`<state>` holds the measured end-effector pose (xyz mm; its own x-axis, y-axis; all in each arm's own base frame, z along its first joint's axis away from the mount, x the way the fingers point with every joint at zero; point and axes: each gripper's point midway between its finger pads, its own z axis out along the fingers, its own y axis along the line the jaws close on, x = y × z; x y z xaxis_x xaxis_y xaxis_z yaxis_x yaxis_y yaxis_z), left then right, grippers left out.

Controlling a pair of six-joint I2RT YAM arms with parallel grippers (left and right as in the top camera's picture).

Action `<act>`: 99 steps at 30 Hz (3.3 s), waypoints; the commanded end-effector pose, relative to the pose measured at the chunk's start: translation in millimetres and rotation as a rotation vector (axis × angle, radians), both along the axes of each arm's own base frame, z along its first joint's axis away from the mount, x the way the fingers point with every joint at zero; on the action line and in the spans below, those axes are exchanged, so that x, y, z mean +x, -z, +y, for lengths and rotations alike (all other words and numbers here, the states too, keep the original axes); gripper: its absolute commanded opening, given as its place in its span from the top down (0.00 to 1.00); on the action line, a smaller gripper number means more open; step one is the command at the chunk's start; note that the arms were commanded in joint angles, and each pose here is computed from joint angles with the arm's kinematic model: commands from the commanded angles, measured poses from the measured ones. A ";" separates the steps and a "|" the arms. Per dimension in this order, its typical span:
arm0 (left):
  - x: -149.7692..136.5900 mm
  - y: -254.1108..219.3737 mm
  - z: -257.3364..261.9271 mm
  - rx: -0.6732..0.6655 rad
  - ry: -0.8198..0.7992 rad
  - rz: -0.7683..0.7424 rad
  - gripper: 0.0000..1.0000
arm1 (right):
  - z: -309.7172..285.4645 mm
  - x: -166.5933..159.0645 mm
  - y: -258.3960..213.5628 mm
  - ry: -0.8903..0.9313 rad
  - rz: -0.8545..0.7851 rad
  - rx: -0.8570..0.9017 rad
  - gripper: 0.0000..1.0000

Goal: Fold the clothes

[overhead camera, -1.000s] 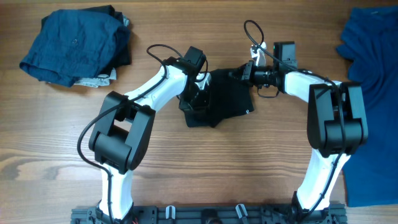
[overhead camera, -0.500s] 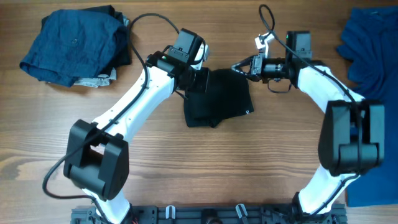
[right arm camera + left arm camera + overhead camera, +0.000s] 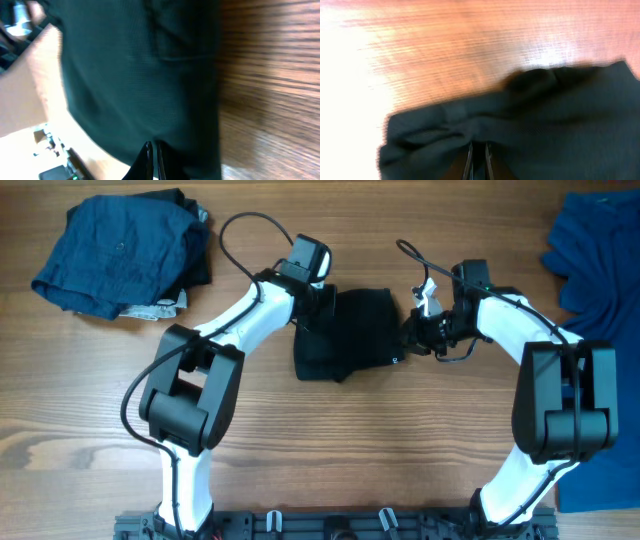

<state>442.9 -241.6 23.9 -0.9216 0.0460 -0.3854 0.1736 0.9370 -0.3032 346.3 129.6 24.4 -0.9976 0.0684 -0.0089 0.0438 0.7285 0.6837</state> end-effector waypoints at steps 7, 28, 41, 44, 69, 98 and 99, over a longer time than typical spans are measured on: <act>17.6 -72.1 23.5 -0.046 -0.104 -0.098 0.86 | -13.3 -10.1 23.0 0.018 0.027 -0.110 0.96; -60.8 -22.1 57.3 0.133 -0.121 0.271 0.01 | -123.1 13.8 -71.2 0.279 -0.094 -0.233 0.28; -77.8 12.1 26.4 0.101 0.011 0.349 0.00 | -153.8 8.0 -60.6 0.341 -0.056 -0.351 0.23; -80.9 9.6 18.3 0.052 0.039 0.365 0.00 | -154.0 6.6 -57.0 0.341 -0.052 -0.353 0.23; -80.8 46.7 17.9 0.136 -0.088 0.395 0.41 | -157.0 17.8 -56.4 0.349 -0.106 -0.359 0.00; 2.3 -85.7 32.1 0.224 -0.067 -0.138 0.96 | -165.1 48.4 -67.0 0.373 -0.249 -0.371 0.00; 6.3 -89.9 35.7 0.239 -0.083 -0.162 0.96 | -165.1 48.5 -67.0 0.373 -0.249 -0.371 0.00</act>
<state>429.2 -217.3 74.1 -0.9171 0.0594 -0.3941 0.1112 0.9877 -0.1099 396.1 -34.0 90.1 -0.8747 0.3609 -0.3235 0.2106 0.8841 0.4171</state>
